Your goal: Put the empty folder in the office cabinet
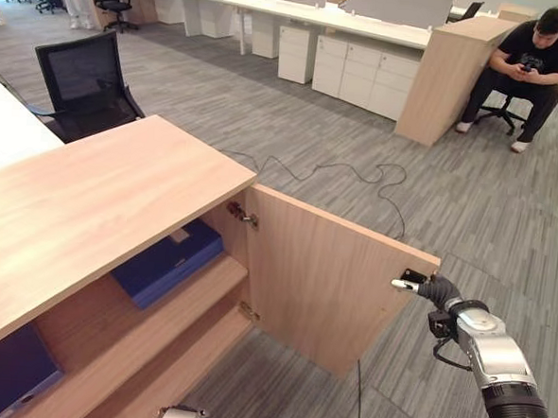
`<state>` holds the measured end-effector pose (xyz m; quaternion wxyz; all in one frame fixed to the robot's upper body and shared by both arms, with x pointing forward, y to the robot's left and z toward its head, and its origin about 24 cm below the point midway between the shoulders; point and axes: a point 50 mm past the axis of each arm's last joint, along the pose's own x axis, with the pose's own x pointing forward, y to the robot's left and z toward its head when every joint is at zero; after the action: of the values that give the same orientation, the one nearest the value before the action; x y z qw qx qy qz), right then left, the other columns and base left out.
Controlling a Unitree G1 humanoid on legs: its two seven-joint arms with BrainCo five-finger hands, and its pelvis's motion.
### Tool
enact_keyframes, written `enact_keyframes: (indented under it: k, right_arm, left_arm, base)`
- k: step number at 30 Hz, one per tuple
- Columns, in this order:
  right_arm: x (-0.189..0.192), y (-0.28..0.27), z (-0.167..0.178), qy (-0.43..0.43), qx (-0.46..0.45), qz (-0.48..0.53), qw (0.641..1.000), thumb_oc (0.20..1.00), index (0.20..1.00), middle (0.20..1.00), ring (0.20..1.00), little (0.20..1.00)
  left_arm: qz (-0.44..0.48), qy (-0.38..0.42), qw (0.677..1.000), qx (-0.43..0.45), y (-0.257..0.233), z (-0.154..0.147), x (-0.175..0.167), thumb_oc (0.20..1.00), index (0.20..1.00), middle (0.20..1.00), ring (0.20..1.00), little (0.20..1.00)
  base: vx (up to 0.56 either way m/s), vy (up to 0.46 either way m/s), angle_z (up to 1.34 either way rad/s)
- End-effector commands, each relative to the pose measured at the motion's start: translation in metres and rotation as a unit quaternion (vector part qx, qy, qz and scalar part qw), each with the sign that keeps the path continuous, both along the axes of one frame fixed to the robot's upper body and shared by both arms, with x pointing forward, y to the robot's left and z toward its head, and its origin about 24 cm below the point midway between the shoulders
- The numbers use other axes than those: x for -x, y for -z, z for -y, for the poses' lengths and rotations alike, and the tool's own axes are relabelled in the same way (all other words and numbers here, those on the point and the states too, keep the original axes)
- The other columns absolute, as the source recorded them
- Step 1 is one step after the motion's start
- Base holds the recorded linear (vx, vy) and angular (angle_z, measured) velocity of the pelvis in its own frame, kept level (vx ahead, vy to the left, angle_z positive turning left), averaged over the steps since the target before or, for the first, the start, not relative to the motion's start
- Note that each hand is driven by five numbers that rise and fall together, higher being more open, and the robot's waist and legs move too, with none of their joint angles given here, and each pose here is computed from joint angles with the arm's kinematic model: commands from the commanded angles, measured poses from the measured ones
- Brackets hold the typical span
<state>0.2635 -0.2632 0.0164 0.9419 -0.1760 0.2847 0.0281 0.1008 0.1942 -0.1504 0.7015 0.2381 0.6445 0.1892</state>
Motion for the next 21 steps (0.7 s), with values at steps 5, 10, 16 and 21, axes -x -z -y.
enact_keyframes:
  k: [5, 10, 16, 21]
  right_arm:
    - [0.005, -0.003, -0.181, -0.35, -0.306, -0.022, 0.885, 1.0, 1.0, 1.0, 1.0, 1.0]
    - [0.03, 0.002, -0.251, -0.427, -0.404, -0.082, 0.805, 1.0, 1.0, 1.0, 1.0, 1.0]
    - [0.07, 0.006, -0.312, -0.487, -0.458, -0.145, 0.729, 1.0, 1.0, 1.0, 1.0, 1.0]
    - [0.088, 0.012, -0.329, -0.506, -0.467, -0.182, 0.702, 1.0, 1.0, 1.0, 1.0, 1.0]
  left_arm:
    - [-0.02, -0.006, 0.999, -0.025, 0.001, -0.01, 0.004, 1.0, 1.0, 1.0, 1.0, 1.0]
    - [-0.024, -0.056, 0.998, -0.01, 0.005, -0.004, 0.014, 1.0, 1.0, 1.0, 1.0, 1.0]
    - [-0.172, -0.13, 0.976, 0.042, 0.014, 0.005, 0.068, 1.0, 1.0, 1.0, 1.0, 1.0]
    - [-0.237, -0.139, 0.957, 0.094, 0.016, 0.012, 0.093, 1.0, 1.0, 1.0, 1.0, 1.0]
  base:
    - [0.01, 0.004, -0.06]
    - [0.01, 0.014, 0.0]
    - [0.02, 0.027, 0.08]
    - [0.0, 0.006, 0.27]
